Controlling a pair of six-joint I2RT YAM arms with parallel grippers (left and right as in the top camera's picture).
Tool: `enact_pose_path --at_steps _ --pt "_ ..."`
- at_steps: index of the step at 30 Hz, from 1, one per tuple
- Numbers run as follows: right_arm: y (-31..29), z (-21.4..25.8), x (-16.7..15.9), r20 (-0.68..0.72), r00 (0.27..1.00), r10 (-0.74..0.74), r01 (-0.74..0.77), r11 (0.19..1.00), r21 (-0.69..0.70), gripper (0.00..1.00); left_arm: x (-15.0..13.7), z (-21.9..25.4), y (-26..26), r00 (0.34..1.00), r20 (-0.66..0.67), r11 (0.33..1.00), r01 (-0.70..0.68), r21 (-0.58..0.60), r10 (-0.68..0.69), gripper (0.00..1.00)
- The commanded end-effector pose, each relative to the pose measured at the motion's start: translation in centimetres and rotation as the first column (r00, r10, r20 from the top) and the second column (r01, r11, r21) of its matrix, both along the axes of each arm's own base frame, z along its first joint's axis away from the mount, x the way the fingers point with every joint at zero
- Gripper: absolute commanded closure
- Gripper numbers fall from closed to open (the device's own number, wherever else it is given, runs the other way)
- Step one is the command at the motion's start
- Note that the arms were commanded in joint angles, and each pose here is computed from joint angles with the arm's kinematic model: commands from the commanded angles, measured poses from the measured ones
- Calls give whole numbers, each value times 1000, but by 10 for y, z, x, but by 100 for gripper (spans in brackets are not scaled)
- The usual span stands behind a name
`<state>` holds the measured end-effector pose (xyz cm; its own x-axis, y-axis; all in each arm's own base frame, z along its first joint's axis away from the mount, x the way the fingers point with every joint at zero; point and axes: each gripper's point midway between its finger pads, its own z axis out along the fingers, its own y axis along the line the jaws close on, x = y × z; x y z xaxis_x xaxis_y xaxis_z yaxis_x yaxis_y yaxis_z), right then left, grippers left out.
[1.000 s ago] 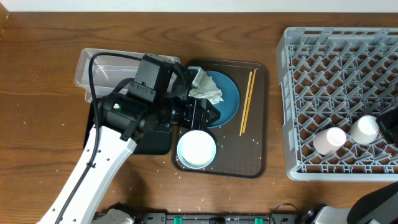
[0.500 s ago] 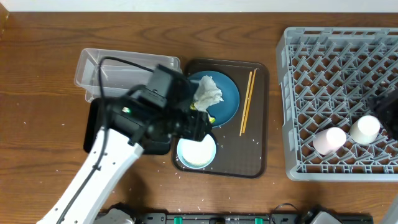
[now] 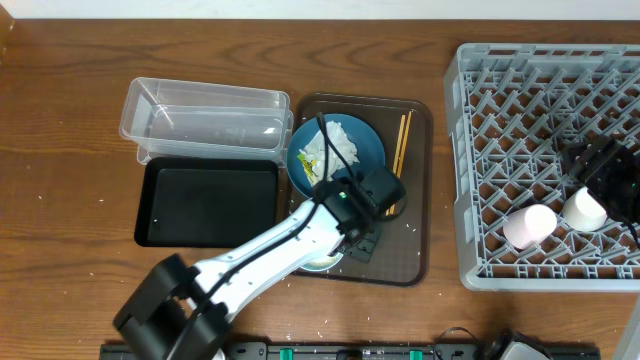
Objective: Sort waste into correct bins and load items into the dishwasher rack
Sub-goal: 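Move the left gripper to the white bowl of rice, then grasp and lift the white rice bowl with the left gripper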
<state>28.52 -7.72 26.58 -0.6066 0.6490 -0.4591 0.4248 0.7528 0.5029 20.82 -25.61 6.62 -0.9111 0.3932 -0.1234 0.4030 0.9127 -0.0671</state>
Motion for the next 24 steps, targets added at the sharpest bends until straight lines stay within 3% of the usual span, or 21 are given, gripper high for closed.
enact_pose_path --at_steps 1,11,15,20,24 --pt "5 3 1 6 999 36 -36 999 -15 33 10 -12 8 994 30 993 -104 57 102 46" --pt "4 1 2 -2 999 36 -36 999 -11 32 3 -49 -3 993 -25 989 -111 97 114 73" --pt "4 -1 3 -6 999 35 -35 999 -9 32 4 -45 -3 993 -22 990 -111 90 113 94" --pt "4 -2 2 -10 999 35 -35 999 -6 32 13 -2 -9 993 13 993 -115 22 115 94" --pt "4 -2 2 -10 999 35 -35 999 -6 32 21 49 -8 993 29 985 -112 -135 117 94"
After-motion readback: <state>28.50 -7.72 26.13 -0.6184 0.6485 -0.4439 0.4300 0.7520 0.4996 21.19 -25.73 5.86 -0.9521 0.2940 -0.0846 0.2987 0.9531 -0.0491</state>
